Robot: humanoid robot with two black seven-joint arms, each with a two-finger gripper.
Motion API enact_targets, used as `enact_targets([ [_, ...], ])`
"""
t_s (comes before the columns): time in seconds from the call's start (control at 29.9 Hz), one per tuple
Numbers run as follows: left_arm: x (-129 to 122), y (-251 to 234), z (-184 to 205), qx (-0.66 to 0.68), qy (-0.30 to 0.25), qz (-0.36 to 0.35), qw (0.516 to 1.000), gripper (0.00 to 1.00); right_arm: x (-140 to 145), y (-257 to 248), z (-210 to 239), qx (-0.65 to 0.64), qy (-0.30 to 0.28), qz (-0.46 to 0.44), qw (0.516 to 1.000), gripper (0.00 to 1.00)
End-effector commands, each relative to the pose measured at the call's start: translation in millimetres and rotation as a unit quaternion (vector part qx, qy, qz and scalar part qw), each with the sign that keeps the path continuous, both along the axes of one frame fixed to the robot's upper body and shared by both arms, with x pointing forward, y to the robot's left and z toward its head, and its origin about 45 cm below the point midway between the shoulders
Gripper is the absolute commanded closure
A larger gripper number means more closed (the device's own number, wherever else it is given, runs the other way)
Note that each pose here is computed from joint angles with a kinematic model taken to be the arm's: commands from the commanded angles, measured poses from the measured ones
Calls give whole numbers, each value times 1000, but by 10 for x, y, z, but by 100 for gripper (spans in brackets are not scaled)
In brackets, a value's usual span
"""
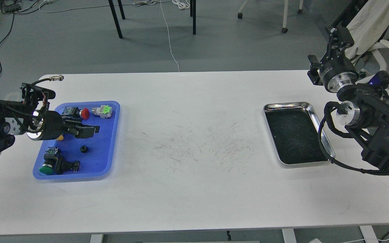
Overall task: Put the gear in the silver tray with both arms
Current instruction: 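Lower the left gripper onto a small black gear in the blue tray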
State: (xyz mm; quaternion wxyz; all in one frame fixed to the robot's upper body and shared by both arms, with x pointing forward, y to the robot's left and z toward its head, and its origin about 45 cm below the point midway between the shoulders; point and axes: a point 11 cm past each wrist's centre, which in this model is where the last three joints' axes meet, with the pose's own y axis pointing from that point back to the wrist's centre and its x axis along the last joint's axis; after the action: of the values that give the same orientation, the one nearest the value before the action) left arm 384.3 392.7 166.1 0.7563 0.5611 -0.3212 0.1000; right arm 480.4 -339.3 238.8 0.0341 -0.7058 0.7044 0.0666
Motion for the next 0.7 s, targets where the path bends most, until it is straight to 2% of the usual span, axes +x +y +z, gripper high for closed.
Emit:
enact_targets([
  [0.0,0,88,-82,6,-9,12,1000,24,-4,-4,-9,0,1,-1,1000,1],
  [0.13,91,43,-145,15,-18,12,1000,24,0,-2,-1,0,0,-1,1000,1],
  [0.3,2,147,-307,27,-13,22,999,24,-1,-9,1,-1,0,-1,1000,1],
  [0.67,-26,156,-448,35,-16,25,999,27,-13,-67,2,-5,1,-5,1000,1],
])
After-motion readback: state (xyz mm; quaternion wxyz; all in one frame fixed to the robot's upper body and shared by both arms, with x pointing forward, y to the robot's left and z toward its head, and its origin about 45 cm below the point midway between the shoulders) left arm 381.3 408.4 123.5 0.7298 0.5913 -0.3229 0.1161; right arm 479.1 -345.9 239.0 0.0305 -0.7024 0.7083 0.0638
